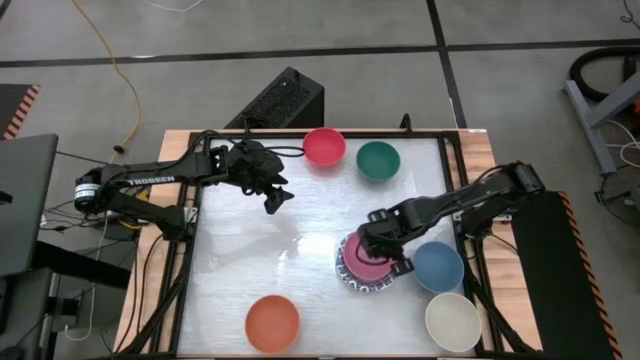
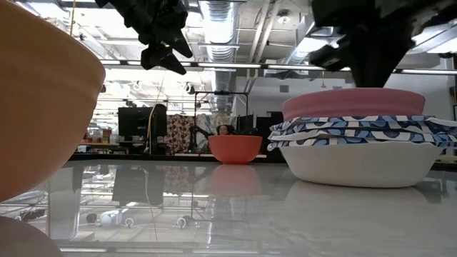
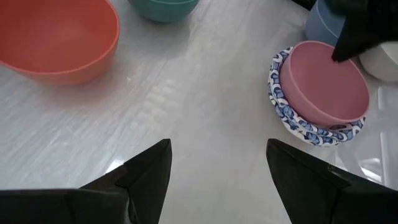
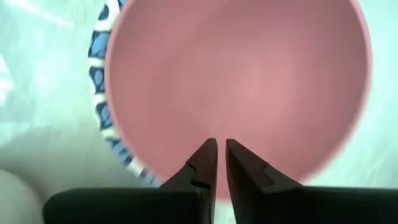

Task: Nest bowls inside each other by size order
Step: Stack the blue bowl into the pink bowl

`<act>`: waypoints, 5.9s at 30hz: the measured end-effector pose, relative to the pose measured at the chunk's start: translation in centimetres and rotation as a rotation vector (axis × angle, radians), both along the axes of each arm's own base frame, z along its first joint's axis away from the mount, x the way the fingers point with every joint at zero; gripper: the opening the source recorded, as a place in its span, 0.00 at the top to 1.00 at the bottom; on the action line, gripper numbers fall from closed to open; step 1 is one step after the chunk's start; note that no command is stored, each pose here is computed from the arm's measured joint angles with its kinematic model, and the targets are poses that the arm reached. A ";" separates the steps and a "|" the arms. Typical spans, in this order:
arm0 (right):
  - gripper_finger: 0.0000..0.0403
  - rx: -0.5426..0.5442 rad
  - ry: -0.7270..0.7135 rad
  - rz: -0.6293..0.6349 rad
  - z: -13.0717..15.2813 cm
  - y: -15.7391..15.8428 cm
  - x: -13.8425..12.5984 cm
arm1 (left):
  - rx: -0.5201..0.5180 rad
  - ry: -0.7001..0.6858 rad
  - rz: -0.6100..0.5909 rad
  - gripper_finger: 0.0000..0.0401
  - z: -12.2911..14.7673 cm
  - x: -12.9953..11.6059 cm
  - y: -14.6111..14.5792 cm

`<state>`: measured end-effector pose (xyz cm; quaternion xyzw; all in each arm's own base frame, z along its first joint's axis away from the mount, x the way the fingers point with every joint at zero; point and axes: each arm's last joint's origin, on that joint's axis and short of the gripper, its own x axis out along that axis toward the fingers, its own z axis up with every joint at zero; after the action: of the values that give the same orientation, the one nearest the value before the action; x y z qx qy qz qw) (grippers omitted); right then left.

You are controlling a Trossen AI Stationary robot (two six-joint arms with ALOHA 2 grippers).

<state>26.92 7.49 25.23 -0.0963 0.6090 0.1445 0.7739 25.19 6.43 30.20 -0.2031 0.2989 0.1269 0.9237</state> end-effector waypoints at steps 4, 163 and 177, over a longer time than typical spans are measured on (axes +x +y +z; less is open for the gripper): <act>0.86 0.028 0.050 -0.176 1.1 -0.4 -1.5 | 0.000 0.000 0.000 0.37 0.0 0.0 0.0; 0.98 -0.029 0.111 -0.764 2.7 -7.3 -4.5 | -0.021 -0.002 0.054 0.37 0.0 0.0 0.1; 0.98 -0.075 -0.001 -0.587 2.9 -9.7 -3.5 | -0.052 -0.007 0.078 0.37 0.0 0.0 0.1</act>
<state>23.40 -2.18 28.09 0.0555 0.6153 -0.1083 0.7789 25.18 6.53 30.20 -0.2390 0.2906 0.1545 0.9136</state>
